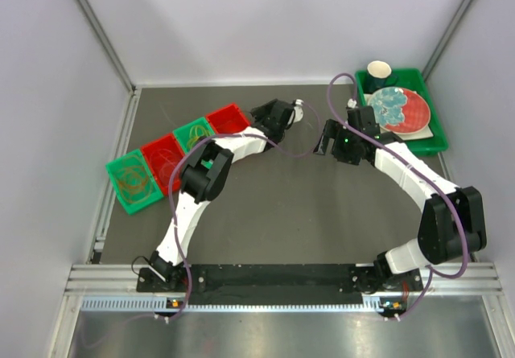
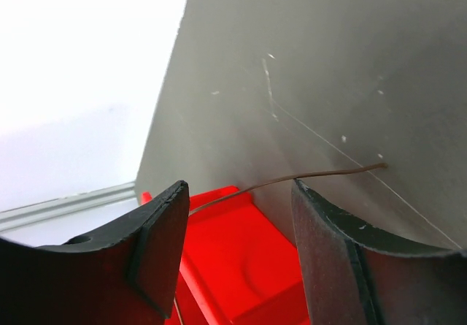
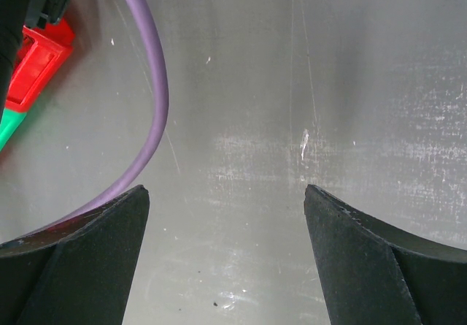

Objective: Untangle the cables

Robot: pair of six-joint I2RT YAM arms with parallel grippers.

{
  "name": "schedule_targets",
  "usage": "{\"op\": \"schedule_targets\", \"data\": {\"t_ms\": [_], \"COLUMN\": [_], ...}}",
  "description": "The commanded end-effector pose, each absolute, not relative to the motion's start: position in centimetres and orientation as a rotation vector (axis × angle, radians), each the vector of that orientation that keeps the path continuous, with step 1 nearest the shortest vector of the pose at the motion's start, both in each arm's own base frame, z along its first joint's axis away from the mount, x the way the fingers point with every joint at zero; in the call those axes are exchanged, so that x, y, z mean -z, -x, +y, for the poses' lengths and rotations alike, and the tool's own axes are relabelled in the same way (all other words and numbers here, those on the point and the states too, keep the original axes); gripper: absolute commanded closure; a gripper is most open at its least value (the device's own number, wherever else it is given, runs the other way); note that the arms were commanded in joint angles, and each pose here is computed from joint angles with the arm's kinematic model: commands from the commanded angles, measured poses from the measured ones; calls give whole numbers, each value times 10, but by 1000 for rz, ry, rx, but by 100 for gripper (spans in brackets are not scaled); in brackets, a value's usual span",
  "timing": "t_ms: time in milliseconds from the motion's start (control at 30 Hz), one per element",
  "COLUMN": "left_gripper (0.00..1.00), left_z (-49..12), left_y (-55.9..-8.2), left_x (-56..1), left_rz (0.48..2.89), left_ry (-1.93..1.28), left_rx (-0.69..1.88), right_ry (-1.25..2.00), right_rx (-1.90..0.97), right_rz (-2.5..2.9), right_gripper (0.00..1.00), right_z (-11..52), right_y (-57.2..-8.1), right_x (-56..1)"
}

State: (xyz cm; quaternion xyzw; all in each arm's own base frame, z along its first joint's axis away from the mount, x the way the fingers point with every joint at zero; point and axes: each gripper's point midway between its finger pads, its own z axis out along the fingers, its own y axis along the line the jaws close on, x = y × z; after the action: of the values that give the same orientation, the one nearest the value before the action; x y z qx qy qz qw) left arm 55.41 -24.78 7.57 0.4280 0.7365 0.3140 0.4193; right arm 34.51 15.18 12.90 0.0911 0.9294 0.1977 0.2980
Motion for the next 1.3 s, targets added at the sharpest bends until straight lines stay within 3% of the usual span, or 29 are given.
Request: {"op": "schedule_targets", "data": {"t_ms": [0, 133, 200, 267, 300, 400, 433, 767, 967, 1267], "left_gripper": [38, 42, 50, 61, 74, 98, 100, 100, 100, 100], "left_z": [-248, -249, -249, -247, -247, -245, -244, -235, -214, -160], "left_y": [-568, -569, -569, -569, -569, -571, -571, -567, -547, -502], "left_x": [-80, -74, -75, -76, -80, -91, -95, -161, -187, -155], "left_rz": [1801, 1803, 1804, 1801, 1795, 1772, 1766, 1732, 1869, 2132], "left_ry": [-1019, -1032, -1031, -1018, -1010, -971, -961, -788, -629, -368], "left_rx": [-835, -838, -838, -847, -849, -866, -872, -853, -702, -529], "right_ry": [-204, -205, -205, -205, -206, -203, -201, -201, -192, -160], "right_rx": [-540, -538, -537, -539, -540, -543, -542, -558, -568, -599], "right_rz": [2443, 2442, 2444, 2441, 2443, 2440, 2440, 2430, 2420, 2413], "right_gripper": [14, 14, 14, 14, 14, 14, 14, 14, 14, 14], "right_z": [159, 158, 159, 159, 159, 160, 160, 162, 166, 181], "right_y": [-351, -351, -352, -352, -352, -353, -353, -354, -352, -348], "right_x": [-133, -134, -133, -134, -134, -134, -134, -139, -144, -149]}}
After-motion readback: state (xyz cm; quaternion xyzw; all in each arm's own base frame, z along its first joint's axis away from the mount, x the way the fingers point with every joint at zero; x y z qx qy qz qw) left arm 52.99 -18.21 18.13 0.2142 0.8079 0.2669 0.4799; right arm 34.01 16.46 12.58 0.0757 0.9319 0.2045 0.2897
